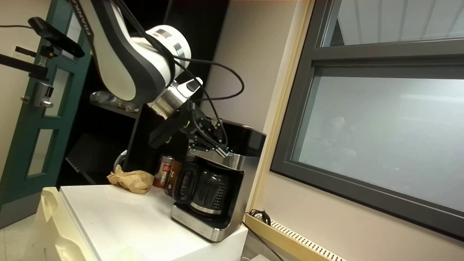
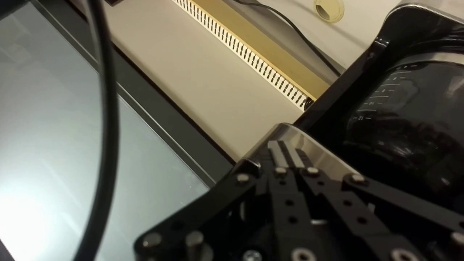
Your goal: Press a button on the coffeemaker.
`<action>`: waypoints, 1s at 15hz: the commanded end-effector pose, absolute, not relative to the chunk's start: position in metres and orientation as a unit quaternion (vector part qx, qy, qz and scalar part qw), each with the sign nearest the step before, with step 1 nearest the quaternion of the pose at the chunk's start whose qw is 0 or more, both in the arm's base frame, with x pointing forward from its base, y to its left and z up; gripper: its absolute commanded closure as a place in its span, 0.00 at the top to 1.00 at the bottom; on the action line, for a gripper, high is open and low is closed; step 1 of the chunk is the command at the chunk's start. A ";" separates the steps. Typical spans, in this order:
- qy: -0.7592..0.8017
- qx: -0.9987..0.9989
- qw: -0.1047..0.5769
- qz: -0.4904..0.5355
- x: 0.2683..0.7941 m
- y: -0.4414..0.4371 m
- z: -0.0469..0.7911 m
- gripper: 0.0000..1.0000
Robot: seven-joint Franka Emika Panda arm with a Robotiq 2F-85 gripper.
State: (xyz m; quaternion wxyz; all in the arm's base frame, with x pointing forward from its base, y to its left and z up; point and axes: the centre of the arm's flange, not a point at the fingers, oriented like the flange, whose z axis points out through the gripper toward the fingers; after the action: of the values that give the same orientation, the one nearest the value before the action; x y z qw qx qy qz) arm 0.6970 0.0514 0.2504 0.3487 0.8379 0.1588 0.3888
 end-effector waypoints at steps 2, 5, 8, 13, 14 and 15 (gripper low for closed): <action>0.163 0.833 0.341 0.405 0.716 0.055 0.247 0.00; 0.158 0.832 0.342 0.407 0.724 0.052 0.248 0.00; 0.153 0.832 0.343 0.408 0.732 0.050 0.247 0.00; 0.151 0.836 0.342 0.401 0.735 0.047 0.237 0.00; 0.152 0.837 0.342 0.400 0.735 0.047 0.236 0.00; 0.153 0.837 0.342 0.400 0.734 0.048 0.234 0.00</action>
State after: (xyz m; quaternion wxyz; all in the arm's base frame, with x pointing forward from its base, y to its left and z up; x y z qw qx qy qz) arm 0.7194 0.0444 0.2404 0.3492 0.8367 0.1454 0.3961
